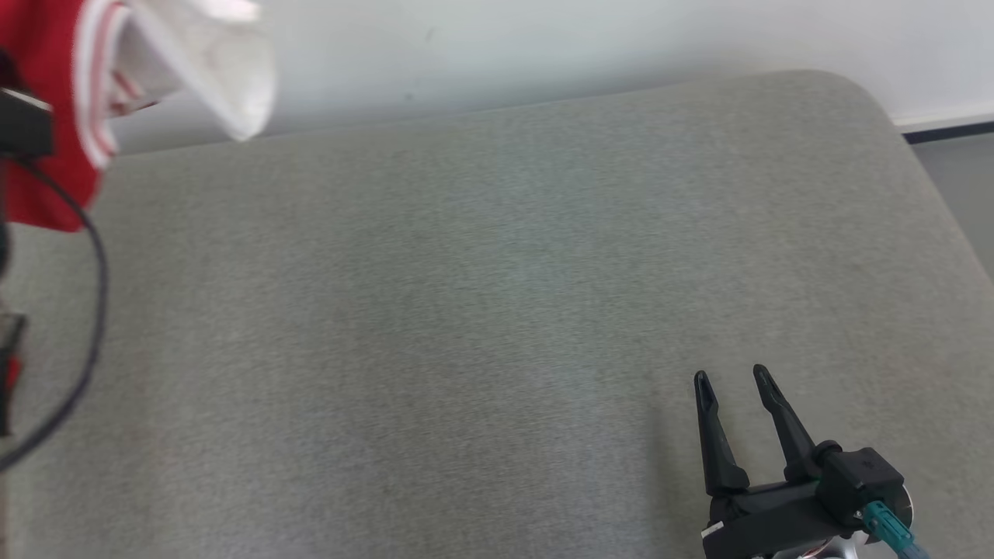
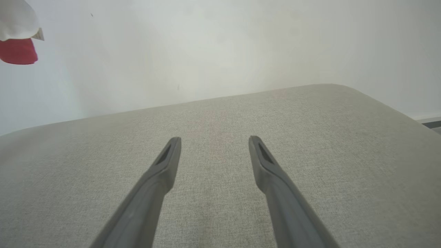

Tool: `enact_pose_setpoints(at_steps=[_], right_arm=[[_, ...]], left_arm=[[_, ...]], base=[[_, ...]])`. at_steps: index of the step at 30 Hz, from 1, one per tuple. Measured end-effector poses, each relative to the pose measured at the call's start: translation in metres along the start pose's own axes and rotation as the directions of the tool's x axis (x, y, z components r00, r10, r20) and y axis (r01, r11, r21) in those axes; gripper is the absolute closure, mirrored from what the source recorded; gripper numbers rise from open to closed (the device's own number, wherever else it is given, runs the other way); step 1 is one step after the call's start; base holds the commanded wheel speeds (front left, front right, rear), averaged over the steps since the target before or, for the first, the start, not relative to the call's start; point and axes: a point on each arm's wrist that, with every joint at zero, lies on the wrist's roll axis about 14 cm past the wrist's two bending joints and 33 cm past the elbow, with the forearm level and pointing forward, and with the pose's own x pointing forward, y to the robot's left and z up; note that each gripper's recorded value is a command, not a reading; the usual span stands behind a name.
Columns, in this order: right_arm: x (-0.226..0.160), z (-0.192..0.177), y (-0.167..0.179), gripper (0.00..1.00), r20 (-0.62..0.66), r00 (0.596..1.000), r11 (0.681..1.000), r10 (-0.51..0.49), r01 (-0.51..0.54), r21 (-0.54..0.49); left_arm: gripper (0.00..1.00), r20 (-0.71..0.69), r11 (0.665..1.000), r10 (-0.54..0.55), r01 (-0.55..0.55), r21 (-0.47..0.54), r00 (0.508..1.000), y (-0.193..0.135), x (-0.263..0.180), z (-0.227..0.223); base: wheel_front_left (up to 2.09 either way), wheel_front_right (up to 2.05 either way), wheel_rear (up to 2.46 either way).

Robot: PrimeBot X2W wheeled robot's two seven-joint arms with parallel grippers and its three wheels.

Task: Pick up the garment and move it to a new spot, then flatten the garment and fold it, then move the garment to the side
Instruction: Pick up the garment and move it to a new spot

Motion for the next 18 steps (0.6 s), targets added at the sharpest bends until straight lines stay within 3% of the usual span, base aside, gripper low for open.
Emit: enact_pose_setpoints(at_steps=[7,8,9,18], right_arm=[[-0.022,0.003,-0.027,0.0,0.001,0.996,0.996,-0.091,0.091,-0.01],[-0.022,0.003,-0.027,0.0,0.001,0.996,0.996,-0.091,0.091,-0.01],[-0.03,0.001,-0.034,0.0,-0.008,0.993,0.993,-0.117,0.117,-0.011],[-0.043,0.003,-0.048,0.0,-0.003,0.986,0.986,-0.165,0.165,-0.018]], left_arm=[[1.0,-0.001,0.972,-0.191,0.189,-0.142,0.982,-0.102,0.008,-0.015],[1.0,-0.001,0.972,-0.191,0.189,-0.142,0.982,-0.102,0.008,-0.015],[1.0,-0.016,0.956,-0.243,0.236,-0.173,0.97,-0.128,0.006,-0.024],[1.0,-0.107,0.884,-0.411,0.367,-0.289,0.906,-0.21,-0.025,-0.07]], base=[[0.0,0.0,0.0],[0.0,0.0,0.0],[0.0,0.0,0.0],[0.0,0.0,0.0]])
